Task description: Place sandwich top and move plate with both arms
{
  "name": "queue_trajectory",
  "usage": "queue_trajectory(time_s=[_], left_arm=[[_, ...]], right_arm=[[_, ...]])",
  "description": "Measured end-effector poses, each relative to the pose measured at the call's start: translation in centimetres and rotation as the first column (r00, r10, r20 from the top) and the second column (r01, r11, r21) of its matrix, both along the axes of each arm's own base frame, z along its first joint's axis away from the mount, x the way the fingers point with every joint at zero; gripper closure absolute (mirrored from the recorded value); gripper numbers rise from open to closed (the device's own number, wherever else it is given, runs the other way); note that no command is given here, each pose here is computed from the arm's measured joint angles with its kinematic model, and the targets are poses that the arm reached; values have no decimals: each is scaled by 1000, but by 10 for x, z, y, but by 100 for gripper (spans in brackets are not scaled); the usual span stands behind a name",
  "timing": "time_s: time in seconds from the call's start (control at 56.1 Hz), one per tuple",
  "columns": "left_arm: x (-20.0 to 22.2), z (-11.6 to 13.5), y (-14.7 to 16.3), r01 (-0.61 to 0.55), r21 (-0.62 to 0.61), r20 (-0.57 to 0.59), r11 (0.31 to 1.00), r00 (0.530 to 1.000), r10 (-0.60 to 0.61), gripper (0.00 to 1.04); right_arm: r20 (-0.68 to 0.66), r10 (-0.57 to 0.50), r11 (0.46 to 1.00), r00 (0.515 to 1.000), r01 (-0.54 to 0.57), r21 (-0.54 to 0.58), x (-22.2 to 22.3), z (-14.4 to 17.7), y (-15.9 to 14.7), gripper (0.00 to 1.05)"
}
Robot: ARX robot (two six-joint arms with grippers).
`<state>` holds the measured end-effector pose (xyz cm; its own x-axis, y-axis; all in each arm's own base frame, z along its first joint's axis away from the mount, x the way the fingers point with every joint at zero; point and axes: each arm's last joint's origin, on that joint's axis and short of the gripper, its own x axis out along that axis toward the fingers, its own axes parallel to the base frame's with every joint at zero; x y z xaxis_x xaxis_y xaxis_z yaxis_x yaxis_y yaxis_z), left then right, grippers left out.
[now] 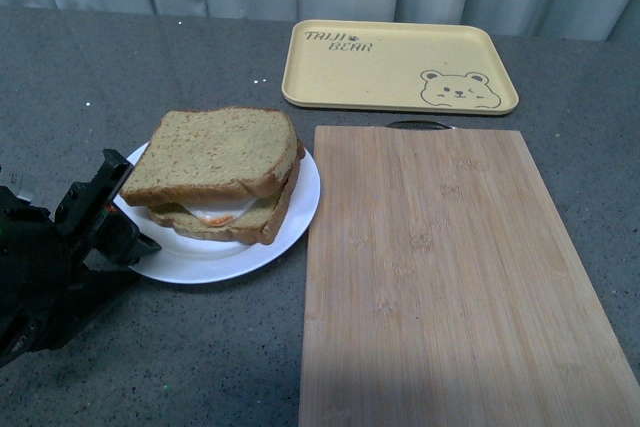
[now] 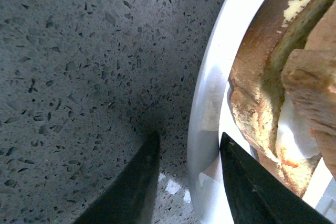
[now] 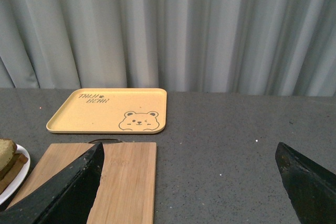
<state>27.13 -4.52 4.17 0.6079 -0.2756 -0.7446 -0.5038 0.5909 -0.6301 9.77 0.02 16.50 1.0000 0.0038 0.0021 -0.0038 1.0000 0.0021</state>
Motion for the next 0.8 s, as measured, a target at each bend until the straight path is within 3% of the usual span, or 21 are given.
queue_trajectory(time_s=[0.054, 0.178, 0.375, 0.553, 0.803], left_arm=[[1, 0, 0, -4, -2, -3, 1000, 1000, 4, 86], [6, 5, 2, -16, -36, 9, 999, 1000, 17, 99], [5, 12, 6, -23, -120, 62, 992, 998, 30, 100], [2, 22, 7, -47, -239, 177, 970, 980, 91, 101], [20, 42, -13, -52, -312, 235, 949, 963, 130, 101]], right_arm=[[0, 0, 1000, 1000, 0, 0, 0, 0, 0, 9], [0, 0, 1000, 1000, 0, 0, 0, 0, 0, 9], [0, 0, 1000, 1000, 0, 0, 0, 0, 0, 9], [0, 0, 1000, 1000, 0, 0, 0, 0, 0, 9], [0, 0, 1000, 1000, 0, 0, 0, 0, 0, 9]])
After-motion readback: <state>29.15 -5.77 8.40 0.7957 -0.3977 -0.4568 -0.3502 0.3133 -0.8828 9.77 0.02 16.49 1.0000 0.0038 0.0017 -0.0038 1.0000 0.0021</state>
